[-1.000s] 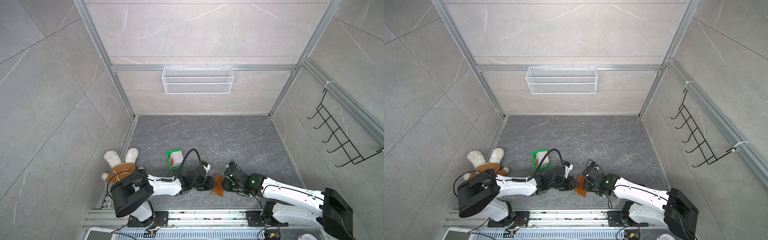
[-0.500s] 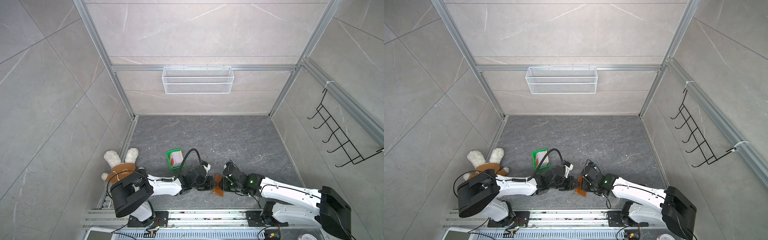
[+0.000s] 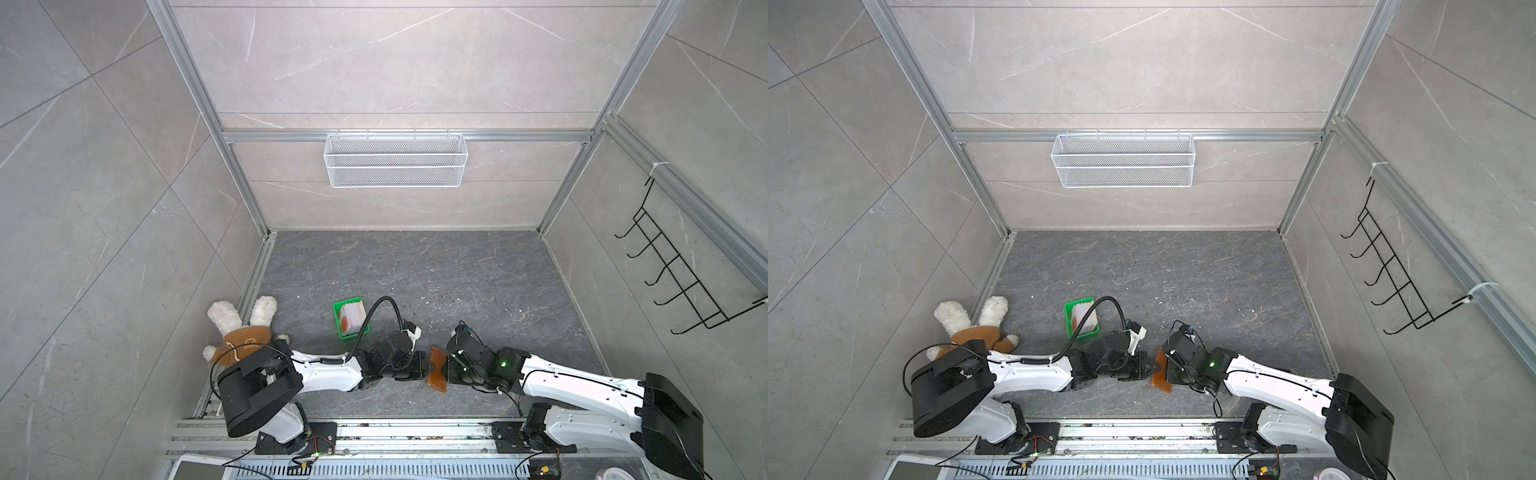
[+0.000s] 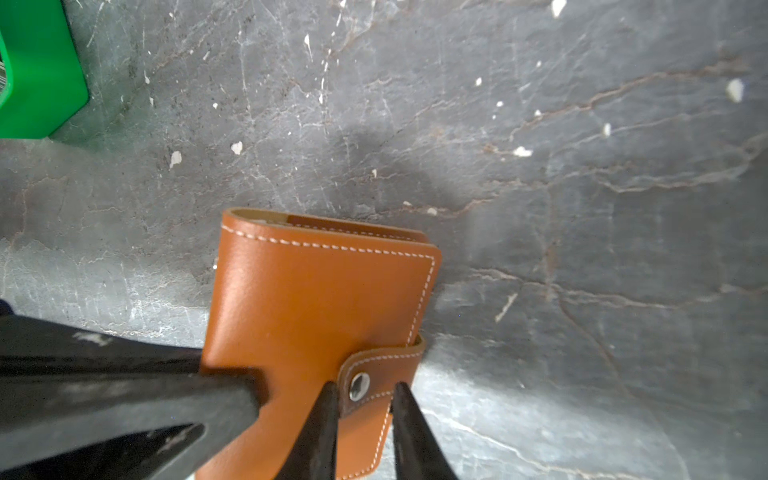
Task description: Put the credit cards into the card holder
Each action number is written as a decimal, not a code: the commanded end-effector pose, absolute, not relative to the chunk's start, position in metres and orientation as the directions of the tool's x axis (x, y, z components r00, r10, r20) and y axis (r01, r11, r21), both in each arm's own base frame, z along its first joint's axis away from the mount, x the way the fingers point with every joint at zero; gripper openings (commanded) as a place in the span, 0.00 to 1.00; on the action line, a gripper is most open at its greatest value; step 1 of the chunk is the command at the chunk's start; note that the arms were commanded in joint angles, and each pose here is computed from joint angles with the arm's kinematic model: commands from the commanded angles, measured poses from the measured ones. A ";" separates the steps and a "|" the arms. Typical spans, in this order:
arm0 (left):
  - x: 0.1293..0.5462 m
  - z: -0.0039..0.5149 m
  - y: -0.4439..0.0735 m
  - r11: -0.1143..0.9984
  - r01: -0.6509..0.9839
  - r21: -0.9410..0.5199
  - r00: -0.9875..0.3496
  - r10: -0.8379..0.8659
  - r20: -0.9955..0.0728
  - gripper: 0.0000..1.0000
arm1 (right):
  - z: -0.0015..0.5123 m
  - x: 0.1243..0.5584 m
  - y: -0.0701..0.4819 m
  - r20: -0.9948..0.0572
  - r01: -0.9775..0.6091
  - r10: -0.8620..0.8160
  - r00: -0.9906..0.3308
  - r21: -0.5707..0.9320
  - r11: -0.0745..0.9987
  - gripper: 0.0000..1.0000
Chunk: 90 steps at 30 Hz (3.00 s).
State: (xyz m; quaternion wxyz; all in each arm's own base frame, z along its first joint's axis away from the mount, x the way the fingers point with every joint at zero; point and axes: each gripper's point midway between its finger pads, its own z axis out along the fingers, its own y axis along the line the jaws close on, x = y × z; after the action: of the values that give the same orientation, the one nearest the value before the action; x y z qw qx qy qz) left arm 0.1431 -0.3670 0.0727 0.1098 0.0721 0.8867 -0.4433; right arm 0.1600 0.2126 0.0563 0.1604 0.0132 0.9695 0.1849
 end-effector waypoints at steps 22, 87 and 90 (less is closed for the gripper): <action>0.145 0.095 -0.379 0.549 0.276 -0.789 -0.949 0.028 -0.313 0.07 | 0.047 0.158 0.211 -0.303 -0.039 0.058 -0.951 0.306 0.951 0.27; 0.146 0.057 -0.347 0.658 0.134 -0.742 -0.969 -0.071 -0.237 0.16 | 0.075 0.163 0.193 -0.431 -0.040 0.053 -0.901 0.204 0.978 0.02; 0.145 0.054 -0.346 0.663 0.120 -0.739 -0.971 -0.078 -0.228 0.24 | 0.082 0.164 0.194 -0.447 -0.055 0.045 -0.893 0.207 0.977 0.01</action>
State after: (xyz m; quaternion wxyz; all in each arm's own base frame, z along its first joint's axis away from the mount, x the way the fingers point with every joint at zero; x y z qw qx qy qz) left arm 0.1433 -0.3484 0.0566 0.1203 0.0247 0.9013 -0.4154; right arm 0.1583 0.1929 0.0649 0.2072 0.0034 0.9724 0.1072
